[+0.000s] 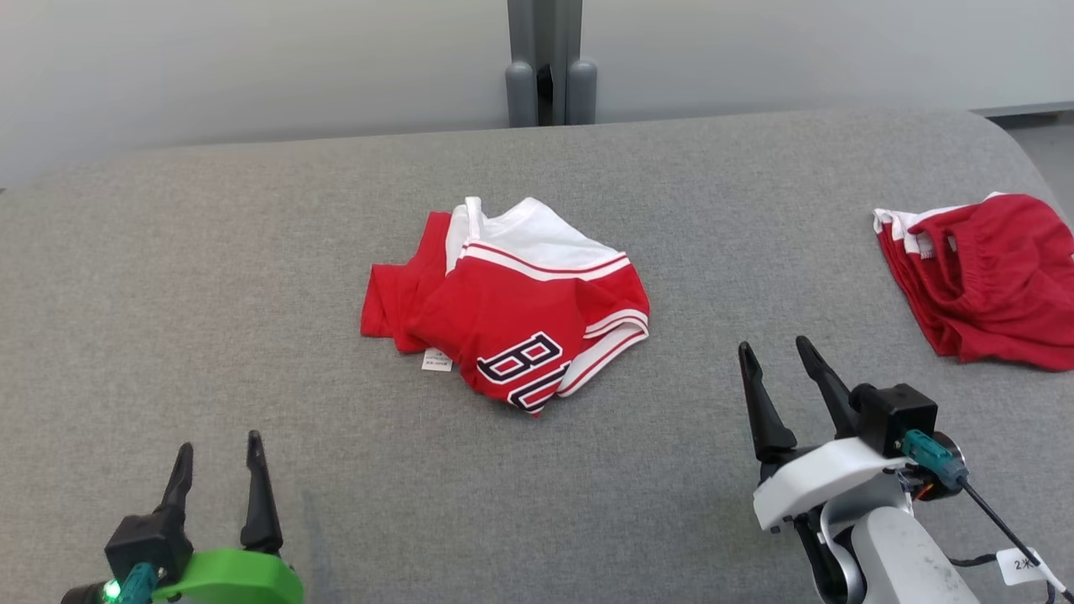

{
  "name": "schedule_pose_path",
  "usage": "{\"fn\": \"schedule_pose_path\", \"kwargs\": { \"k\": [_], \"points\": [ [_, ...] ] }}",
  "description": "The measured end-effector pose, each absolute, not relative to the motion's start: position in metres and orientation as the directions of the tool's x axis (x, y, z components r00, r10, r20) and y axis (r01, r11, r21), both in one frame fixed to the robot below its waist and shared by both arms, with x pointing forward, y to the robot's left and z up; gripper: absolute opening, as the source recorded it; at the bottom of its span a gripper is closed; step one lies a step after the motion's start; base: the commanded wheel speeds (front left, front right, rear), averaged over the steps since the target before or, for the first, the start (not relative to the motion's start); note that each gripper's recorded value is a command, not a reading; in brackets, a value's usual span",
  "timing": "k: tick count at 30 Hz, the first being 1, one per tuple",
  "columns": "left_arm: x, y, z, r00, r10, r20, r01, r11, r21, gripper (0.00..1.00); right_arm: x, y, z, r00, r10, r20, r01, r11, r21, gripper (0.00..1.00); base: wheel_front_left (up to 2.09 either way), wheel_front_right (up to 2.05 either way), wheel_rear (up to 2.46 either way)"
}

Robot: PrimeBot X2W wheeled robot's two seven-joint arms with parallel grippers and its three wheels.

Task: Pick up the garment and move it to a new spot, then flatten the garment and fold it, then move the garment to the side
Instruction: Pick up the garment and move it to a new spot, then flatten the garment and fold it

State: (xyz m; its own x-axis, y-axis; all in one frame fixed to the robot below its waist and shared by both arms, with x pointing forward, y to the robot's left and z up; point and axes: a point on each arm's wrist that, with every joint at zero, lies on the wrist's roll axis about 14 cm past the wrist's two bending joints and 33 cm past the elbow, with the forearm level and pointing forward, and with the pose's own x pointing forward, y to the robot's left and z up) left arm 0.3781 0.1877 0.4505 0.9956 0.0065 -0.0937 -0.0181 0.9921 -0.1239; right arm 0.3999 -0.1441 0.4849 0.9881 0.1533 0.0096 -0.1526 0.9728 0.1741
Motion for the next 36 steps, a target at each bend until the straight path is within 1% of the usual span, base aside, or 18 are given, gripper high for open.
{"fn": "schedule_pose_path", "kwargs": {
  "k": [2,6,12,15,18,25,29,31,36],
  "points": [
    [0.369,0.197,0.453,0.995,0.041,-0.087,-0.050,0.993,-0.108,1.00,0.395,-0.144,0.483,0.988,0.154,0.005,-0.152,0.973,0.175,1.00,0.00,0.00,0.00],
    [0.356,0.203,0.453,0.995,0.058,-0.086,-0.067,0.992,-0.105,1.00,0.390,-0.141,0.485,0.987,0.162,0.009,-0.161,0.971,0.175,1.00,0.00,0.00,0.00],
    [0.357,0.205,0.450,0.993,0.064,-0.094,-0.075,0.991,-0.114,1.00,0.394,-0.138,0.478,0.986,0.169,-0.011,-0.164,0.971,0.175,1.00,0.00,0.00,0.00],
    [0.364,0.202,0.452,0.995,0.053,-0.085,-0.063,0.991,-0.118,1.00,0.401,-0.133,0.474,0.982,0.187,-0.024,-0.182,0.971,0.153,1.00,0.00,0.00,0.00],
    [0.369,0.199,0.454,0.996,0.047,-0.078,-0.058,0.988,-0.141,1.00,0.418,-0.127,0.478,0.978,0.207,-0.014,-0.204,0.971,0.125,1.00,0.00,0.00,0.00],
    [0.380,0.196,0.452,0.996,0.040,-0.081,-0.054,0.983,-0.173,1.00,0.472,-0.099,0.489,0.961,0.278,0.009,-0.278,0.958,0.064,1.00,0.00,0.00,0.00],
    [0.385,0.195,0.448,0.995,0.039,-0.093,-0.056,0.980,-0.192,1.00,0.506,-0.073,0.481,0.941,0.338,-0.026,-0.338,0.941,0.019,1.00,0.00,0.00,0.00],
    [0.386,0.196,0.445,0.994,0.042,-0.103,-0.062,0.978,-0.198,1.00,0.528,-0.064,0.482,0.937,0.347,-0.030,-0.348,0.938,0.003,1.00,0.00,0.00,0.00],
    [0.388,0.196,0.442,0.992,0.044,-0.118,-0.068,0.975,-0.210,1.00,0.561,-0.048,0.463,0.924,0.371,-0.090,-0.374,0.927,-0.026,1.00,0.00,0.00,0.00]
  ]
}}
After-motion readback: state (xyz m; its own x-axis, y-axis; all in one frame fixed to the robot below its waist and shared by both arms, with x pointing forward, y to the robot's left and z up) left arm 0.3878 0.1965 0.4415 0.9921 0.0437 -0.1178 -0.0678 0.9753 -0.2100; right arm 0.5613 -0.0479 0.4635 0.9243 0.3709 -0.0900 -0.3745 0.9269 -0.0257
